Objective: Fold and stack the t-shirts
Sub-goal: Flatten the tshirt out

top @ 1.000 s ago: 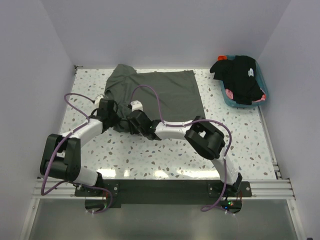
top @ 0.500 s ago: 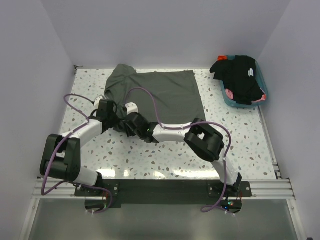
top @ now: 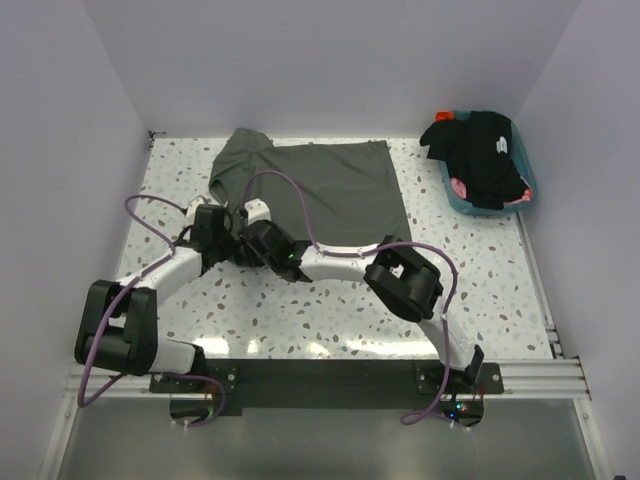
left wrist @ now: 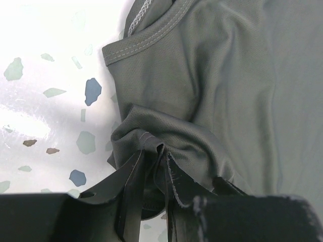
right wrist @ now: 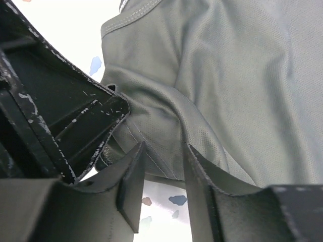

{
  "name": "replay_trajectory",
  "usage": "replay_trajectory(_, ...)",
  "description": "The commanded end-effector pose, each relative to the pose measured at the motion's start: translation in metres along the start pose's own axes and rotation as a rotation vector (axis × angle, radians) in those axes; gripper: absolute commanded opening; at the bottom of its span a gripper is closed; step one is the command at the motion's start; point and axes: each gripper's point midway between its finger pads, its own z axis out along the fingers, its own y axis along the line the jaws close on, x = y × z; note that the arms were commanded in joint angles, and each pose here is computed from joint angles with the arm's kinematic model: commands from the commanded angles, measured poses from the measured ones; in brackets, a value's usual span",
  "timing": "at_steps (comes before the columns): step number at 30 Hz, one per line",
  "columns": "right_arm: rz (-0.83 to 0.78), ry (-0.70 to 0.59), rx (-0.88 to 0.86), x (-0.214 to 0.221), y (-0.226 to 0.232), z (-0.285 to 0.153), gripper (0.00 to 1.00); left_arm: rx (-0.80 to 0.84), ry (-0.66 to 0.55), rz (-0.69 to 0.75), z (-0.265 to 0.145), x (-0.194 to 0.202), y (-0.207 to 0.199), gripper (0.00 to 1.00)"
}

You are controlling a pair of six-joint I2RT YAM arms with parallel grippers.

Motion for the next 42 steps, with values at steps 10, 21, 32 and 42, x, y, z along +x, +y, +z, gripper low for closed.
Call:
replay_trajectory(10,0.002,-0.090,-0.024,-0.024,0.011,-0.029,0.43,0.022,-0.026,-0.022,0.000,-0.006,-0.003,0.26)
replay_trajectory(21,-0.023,-0.078,0.007,-0.013,0.019,-0.020,0.49,0.016,-0.022,-0.019,0.000,-0.004,0.000,0.26)
replay_trajectory(32,-0.050,-0.059,0.053,-0.007,0.018,-0.001,0.50,0.013,-0.025,-0.019,-0.002,-0.002,0.003,0.26)
replay_trajectory(42,-0.048,-0.045,0.063,0.006,0.014,0.002,0.50,0.005,-0.022,-0.017,-0.001,0.000,0.006,0.26)
